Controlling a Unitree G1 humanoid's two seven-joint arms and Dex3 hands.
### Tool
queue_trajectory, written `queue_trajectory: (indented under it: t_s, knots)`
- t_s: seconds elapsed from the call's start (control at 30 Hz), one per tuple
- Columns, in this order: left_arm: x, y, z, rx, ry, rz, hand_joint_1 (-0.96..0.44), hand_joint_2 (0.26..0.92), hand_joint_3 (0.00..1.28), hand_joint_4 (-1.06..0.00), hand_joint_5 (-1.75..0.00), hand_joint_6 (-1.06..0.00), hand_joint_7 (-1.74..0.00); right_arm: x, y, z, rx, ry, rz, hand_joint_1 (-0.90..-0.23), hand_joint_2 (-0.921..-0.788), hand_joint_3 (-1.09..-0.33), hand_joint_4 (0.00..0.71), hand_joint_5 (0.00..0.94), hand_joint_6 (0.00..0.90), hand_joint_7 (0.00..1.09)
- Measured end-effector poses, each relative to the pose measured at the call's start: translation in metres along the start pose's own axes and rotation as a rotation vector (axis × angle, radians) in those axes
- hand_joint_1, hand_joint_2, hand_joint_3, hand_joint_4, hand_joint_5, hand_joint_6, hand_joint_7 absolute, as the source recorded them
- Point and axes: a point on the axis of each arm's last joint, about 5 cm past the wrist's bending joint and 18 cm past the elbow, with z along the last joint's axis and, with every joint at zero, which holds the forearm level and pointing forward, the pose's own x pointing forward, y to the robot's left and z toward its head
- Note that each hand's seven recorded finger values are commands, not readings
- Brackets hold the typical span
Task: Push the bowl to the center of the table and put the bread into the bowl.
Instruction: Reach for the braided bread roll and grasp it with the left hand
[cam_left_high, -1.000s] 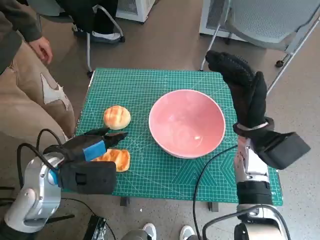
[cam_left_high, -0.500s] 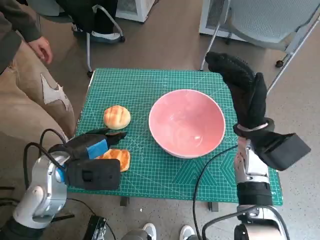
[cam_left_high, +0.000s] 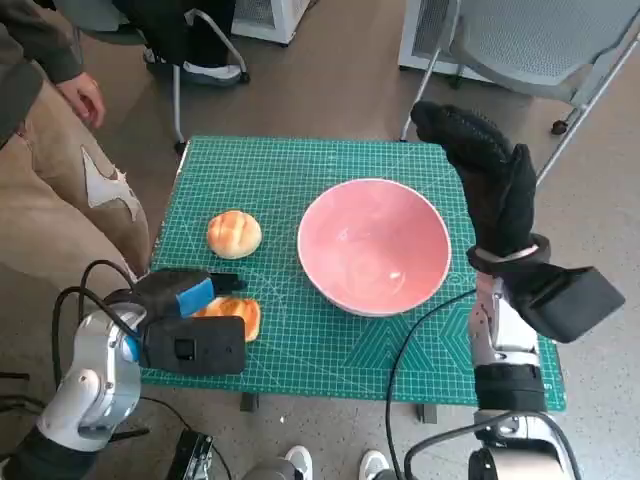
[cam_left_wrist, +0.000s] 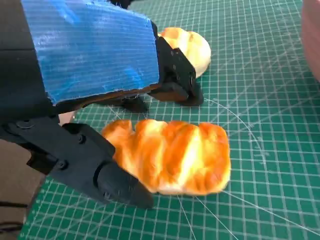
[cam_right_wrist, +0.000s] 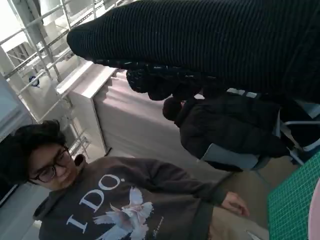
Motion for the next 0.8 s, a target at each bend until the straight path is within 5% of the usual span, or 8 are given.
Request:
queue_trajectory:
  t_s: [0.07, 0.17, 0.8]
  knots:
    - [0.001, -0.001, -0.001, 0.003, -0.001, -0.003, 0.01, 0.653, 0.45, -0.79, -1.23, -0.75, -0.95, -0.0001, 0.000, 0.000, -0.001, 0.000, -0.001, -0.699, -0.921, -0.821, 0.162, 0.001, 0.007, 0.49]
    - [0.002, -0.001, -0.001, 0.008, -0.009, -0.004, 0.01, 0.623, 0.53, -0.78, -1.27, -0.73, -1.00, -0.0002, -0.001, 0.000, -0.002, 0.000, -0.002, -0.701, -0.921, -0.821, 0.162, 0.001, 0.006, 0.49]
    - [0.011, -0.003, -0.007, 0.024, -0.040, 0.017, 0.00, 0.701, 0.44, -0.73, -1.30, -0.68, -1.02, -0.0007, -0.002, 0.000, -0.004, 0.000, -0.007, -0.704, -0.921, -0.820, 0.167, 0.003, -0.001, 0.50]
